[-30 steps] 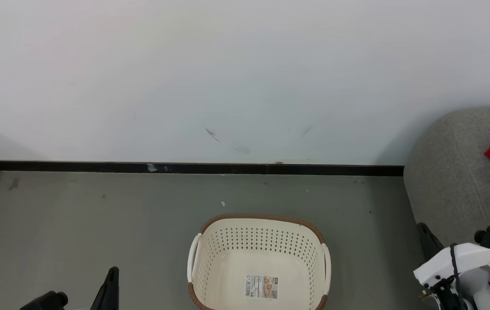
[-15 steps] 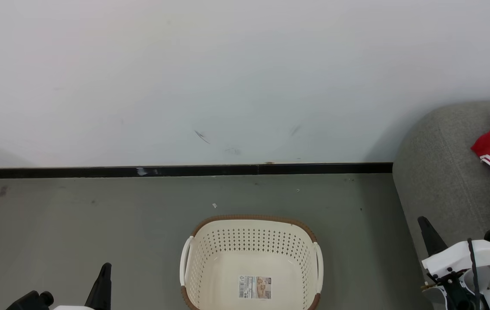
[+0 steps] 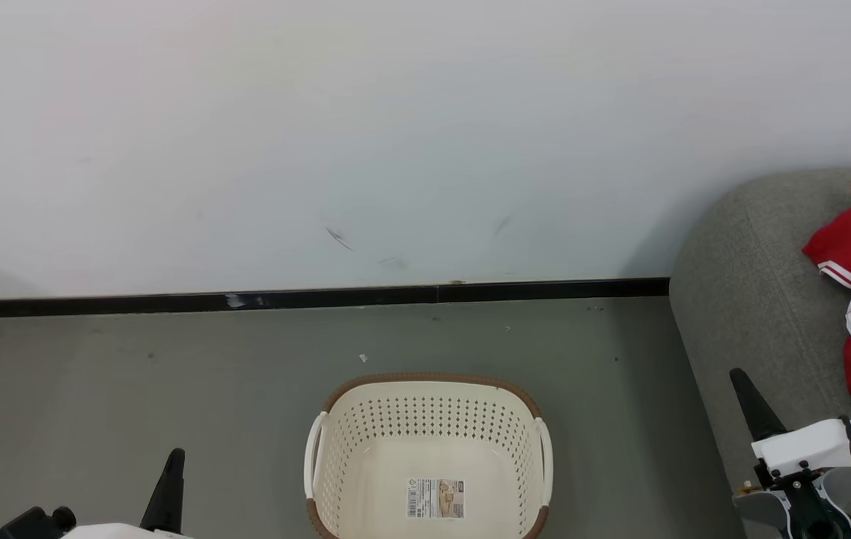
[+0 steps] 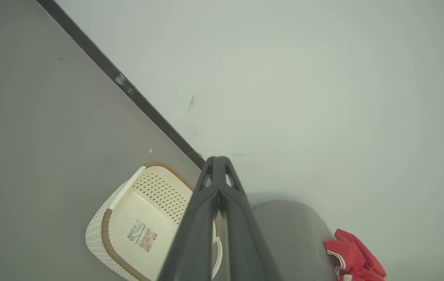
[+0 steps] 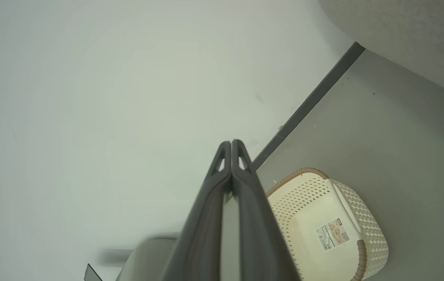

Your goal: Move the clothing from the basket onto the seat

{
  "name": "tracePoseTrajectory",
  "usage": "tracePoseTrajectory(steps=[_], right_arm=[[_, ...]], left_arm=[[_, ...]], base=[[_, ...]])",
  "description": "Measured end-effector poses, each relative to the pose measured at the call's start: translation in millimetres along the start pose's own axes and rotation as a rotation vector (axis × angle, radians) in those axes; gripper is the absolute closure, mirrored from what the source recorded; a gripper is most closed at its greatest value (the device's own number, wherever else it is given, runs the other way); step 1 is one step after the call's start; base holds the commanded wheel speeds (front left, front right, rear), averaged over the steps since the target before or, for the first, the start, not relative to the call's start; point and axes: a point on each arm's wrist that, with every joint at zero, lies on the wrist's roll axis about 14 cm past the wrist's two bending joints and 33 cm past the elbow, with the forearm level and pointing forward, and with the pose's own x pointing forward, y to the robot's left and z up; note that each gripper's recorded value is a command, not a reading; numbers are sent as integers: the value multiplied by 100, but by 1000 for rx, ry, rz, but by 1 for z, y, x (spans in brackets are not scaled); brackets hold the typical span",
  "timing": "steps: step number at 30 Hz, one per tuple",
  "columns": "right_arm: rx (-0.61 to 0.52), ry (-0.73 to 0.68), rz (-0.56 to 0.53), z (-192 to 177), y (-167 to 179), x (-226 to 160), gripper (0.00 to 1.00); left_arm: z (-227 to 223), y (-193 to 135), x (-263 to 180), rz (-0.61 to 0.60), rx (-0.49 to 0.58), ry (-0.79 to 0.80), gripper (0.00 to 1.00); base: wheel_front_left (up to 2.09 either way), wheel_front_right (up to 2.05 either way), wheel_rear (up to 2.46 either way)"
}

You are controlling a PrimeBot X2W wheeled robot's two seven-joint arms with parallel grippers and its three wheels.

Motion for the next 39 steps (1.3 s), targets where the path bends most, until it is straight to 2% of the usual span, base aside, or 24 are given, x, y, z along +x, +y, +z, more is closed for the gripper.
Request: tracePoseTrajectory(steps=[39], right_arm=[[575, -76, 113, 30, 9, -20, 100]], left_arm=[[7, -25, 23, -114, -468, 29, 100]], base=[[0, 0, 0]])
